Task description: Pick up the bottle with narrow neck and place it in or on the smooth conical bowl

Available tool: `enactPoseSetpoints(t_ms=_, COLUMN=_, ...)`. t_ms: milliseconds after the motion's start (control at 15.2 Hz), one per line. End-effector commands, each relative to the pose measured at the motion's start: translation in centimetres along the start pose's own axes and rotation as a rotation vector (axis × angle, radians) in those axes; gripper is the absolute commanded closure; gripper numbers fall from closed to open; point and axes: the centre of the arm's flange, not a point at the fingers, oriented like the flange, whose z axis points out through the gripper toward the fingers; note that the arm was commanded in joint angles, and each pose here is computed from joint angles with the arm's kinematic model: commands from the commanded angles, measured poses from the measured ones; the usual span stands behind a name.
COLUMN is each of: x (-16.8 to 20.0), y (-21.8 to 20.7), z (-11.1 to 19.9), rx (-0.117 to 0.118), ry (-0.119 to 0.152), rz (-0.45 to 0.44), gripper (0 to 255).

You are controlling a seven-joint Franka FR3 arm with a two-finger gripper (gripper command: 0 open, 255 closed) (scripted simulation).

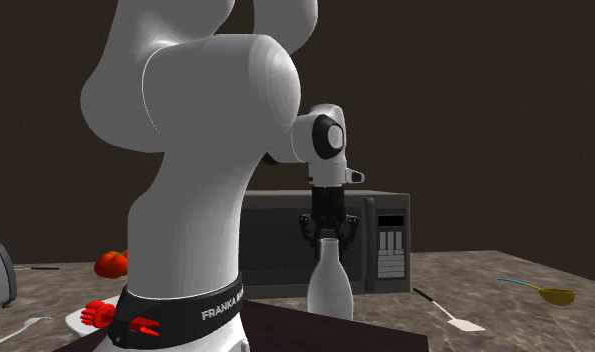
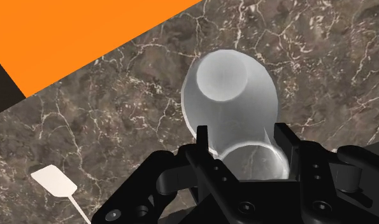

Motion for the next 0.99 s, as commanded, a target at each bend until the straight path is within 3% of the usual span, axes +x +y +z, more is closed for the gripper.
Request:
enactPoseSetpoints(t_ms=0, x=0.0, y=0.0, z=0.0, rx=0.0, ry=0.0, rz=0.0, gripper=255)
enactPoseSetpoints(t_ms=924, x=0.3, y=0.0, z=-6.3, rx=0.0, ry=0.0, rz=0.0, gripper=255)
